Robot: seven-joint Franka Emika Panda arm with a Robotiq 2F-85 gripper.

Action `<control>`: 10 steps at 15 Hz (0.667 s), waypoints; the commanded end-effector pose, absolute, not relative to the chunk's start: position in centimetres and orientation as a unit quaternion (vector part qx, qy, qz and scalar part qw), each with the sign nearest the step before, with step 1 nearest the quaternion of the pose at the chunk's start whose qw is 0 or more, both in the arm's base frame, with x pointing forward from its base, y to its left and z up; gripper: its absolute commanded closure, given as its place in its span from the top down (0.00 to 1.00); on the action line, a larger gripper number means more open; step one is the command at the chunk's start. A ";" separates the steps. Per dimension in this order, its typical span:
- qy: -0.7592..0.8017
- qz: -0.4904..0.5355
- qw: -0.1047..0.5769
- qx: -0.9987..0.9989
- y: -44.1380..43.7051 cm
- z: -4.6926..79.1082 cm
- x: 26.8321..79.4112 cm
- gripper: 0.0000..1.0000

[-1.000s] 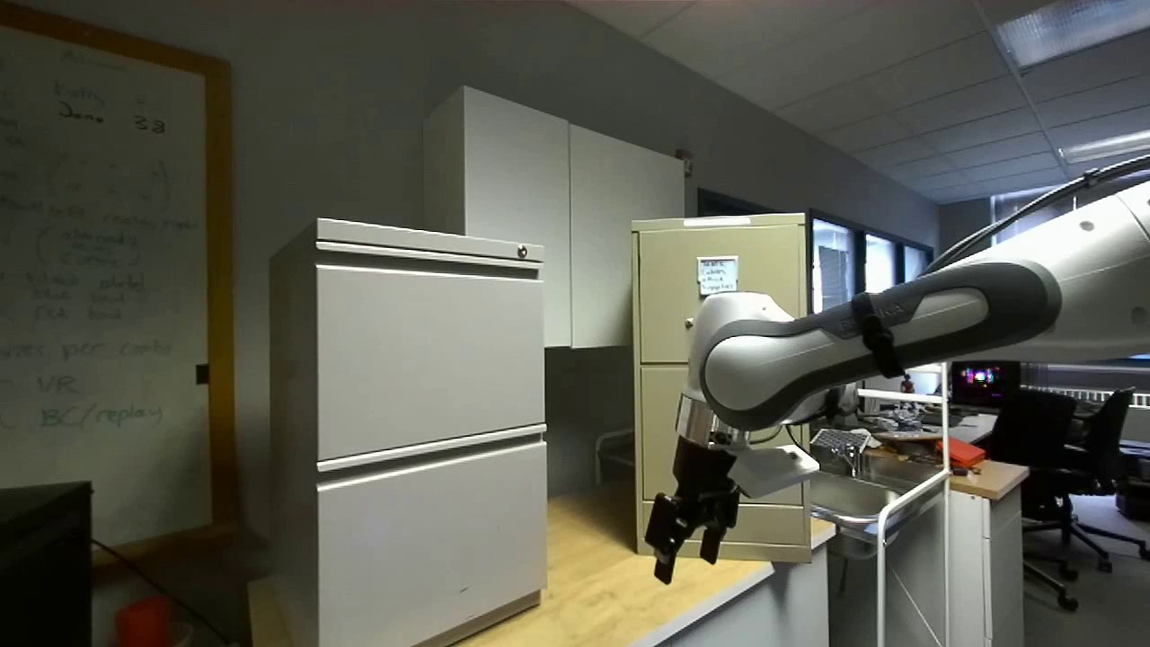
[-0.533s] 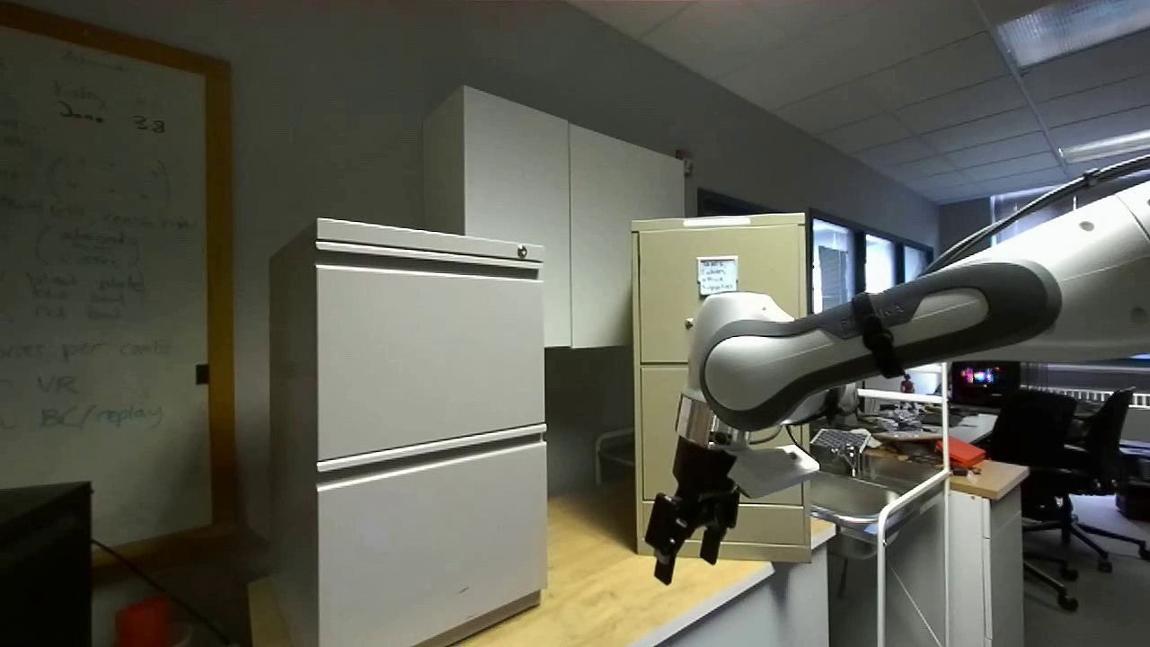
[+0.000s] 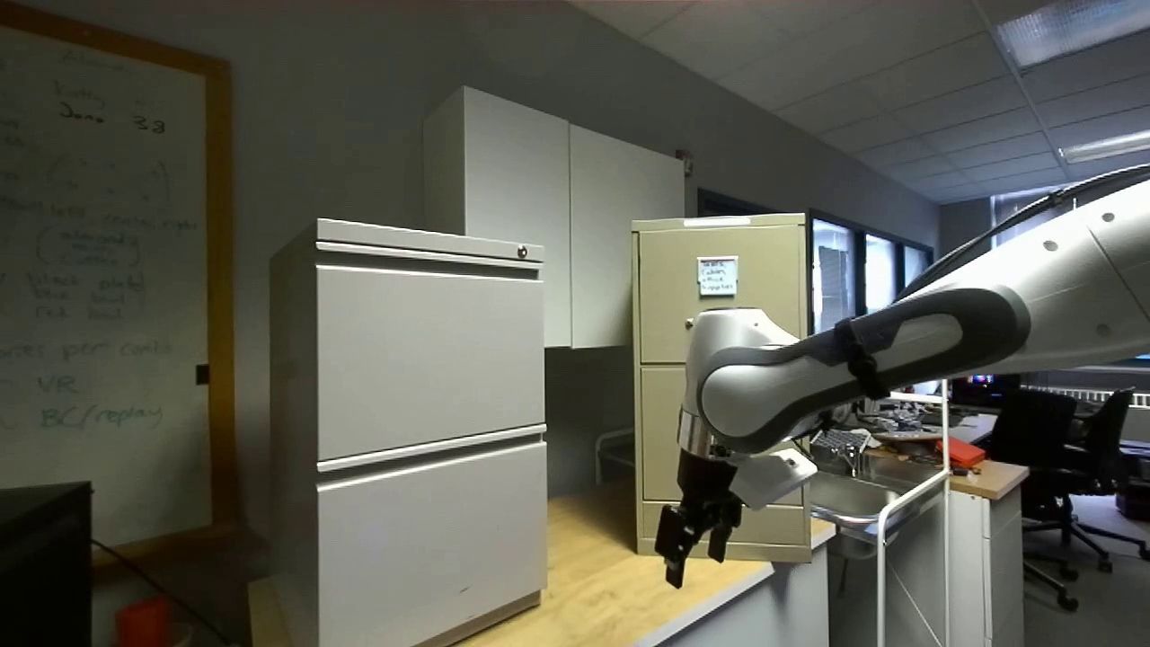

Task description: Open the bottom drawer of the cabinet at the right

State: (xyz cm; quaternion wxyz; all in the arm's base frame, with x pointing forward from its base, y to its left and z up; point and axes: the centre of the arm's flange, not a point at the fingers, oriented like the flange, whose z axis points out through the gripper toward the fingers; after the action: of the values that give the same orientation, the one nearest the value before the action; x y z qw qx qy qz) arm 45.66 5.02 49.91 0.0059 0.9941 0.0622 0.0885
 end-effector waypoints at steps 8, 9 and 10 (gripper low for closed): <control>0.062 0.116 0.192 0.973 -9.8 48.6 57.8 1.00; 0.055 0.110 0.187 0.975 -10.8 48.9 58.8 1.00; 0.052 0.109 0.183 0.976 -11.4 49.4 59.6 1.00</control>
State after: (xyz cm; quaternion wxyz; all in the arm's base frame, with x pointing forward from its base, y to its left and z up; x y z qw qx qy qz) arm 55.09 -9.50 47.59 0.1829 0.9747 0.0538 0.1166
